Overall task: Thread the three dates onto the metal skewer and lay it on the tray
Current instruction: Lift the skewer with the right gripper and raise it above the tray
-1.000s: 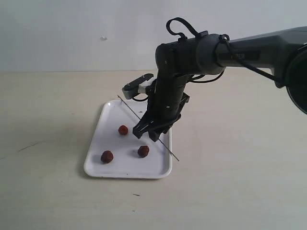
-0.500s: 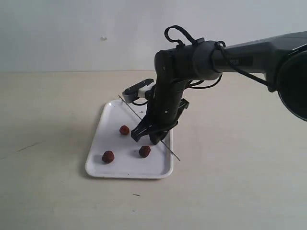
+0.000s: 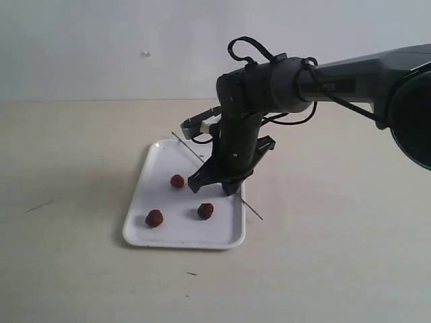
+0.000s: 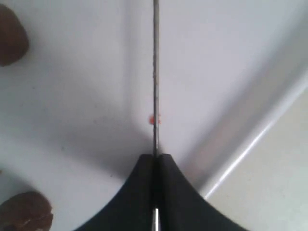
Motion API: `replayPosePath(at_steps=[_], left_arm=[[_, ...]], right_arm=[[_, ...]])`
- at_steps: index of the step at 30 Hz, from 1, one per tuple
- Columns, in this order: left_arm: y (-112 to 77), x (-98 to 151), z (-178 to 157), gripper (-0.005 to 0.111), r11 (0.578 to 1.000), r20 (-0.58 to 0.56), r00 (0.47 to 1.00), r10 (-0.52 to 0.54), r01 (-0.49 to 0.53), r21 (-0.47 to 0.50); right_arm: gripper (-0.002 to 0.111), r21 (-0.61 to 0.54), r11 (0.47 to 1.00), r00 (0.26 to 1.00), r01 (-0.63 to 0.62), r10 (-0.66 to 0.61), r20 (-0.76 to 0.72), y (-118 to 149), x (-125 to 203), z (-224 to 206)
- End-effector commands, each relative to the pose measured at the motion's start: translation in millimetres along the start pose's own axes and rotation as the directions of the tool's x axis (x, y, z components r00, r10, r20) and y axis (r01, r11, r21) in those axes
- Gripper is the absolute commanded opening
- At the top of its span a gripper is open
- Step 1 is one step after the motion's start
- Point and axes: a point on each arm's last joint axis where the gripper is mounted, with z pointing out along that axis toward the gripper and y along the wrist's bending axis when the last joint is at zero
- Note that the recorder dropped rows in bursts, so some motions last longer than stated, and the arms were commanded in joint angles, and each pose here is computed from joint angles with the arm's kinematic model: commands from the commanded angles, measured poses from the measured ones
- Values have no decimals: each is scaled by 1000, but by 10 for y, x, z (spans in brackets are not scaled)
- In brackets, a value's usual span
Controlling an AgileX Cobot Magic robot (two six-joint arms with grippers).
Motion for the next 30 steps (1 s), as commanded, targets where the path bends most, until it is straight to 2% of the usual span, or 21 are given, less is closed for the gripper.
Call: replayPosePath(at_steps=[1, 10, 15, 22, 30], left_arm=[[-2, -4, 0, 0, 1000, 1, 1000, 2, -2, 4], [-2, -4, 0, 0, 1000, 1, 1000, 2, -2, 4], [-2, -4, 0, 0, 1000, 1, 1000, 2, -2, 4], [-2, -4, 0, 0, 1000, 1, 1000, 2, -2, 4], [-2, -4, 0, 0, 1000, 1, 1000, 2, -2, 4]], right_arm=[[0, 35, 999, 999, -3, 2, 33, -36, -34, -161], [0, 41, 999, 993, -3, -2, 118, -60, -41, -820], [0, 50, 997, 995, 66, -70, 76, -74, 75, -1180], [0, 51, 991, 992, 121, -123, 41, -81, 186, -1448], [0, -11, 977, 977, 214, -214, 16, -28, 373, -1633]])
